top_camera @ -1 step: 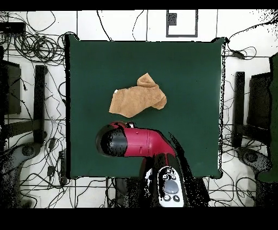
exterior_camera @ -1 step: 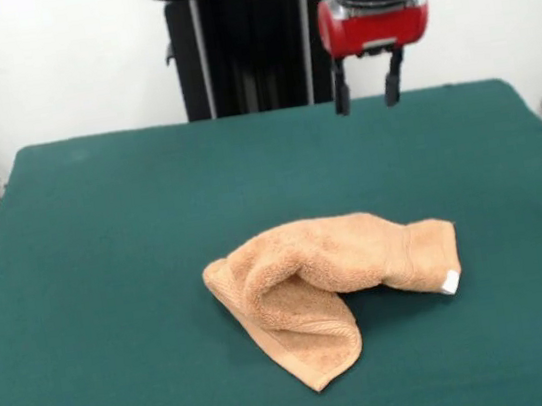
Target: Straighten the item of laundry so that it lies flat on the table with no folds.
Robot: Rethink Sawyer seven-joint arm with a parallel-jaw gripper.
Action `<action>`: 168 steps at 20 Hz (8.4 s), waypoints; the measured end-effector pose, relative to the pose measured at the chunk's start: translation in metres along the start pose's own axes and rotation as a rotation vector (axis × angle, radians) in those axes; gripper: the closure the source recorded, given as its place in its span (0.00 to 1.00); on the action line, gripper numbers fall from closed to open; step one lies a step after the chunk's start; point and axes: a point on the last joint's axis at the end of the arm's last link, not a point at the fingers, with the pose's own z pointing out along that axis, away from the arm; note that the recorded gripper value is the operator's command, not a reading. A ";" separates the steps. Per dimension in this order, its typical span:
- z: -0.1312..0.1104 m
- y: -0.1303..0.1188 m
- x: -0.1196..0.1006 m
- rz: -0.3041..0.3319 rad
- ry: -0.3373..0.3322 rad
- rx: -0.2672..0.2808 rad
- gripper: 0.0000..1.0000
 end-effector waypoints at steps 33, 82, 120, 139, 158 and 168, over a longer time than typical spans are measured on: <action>0.114 -0.033 -0.094 0.021 0.024 0.002 0.00; 0.035 -0.091 -0.141 0.102 -0.040 -0.009 0.00; 0.012 -0.064 -0.155 0.036 0.336 -0.389 0.00; 0.001 -0.127 -0.184 0.067 0.233 -0.302 0.00; 0.073 -0.113 -0.178 0.069 0.186 -0.330 0.00; 0.071 -0.125 -0.178 0.084 0.176 -0.341 0.00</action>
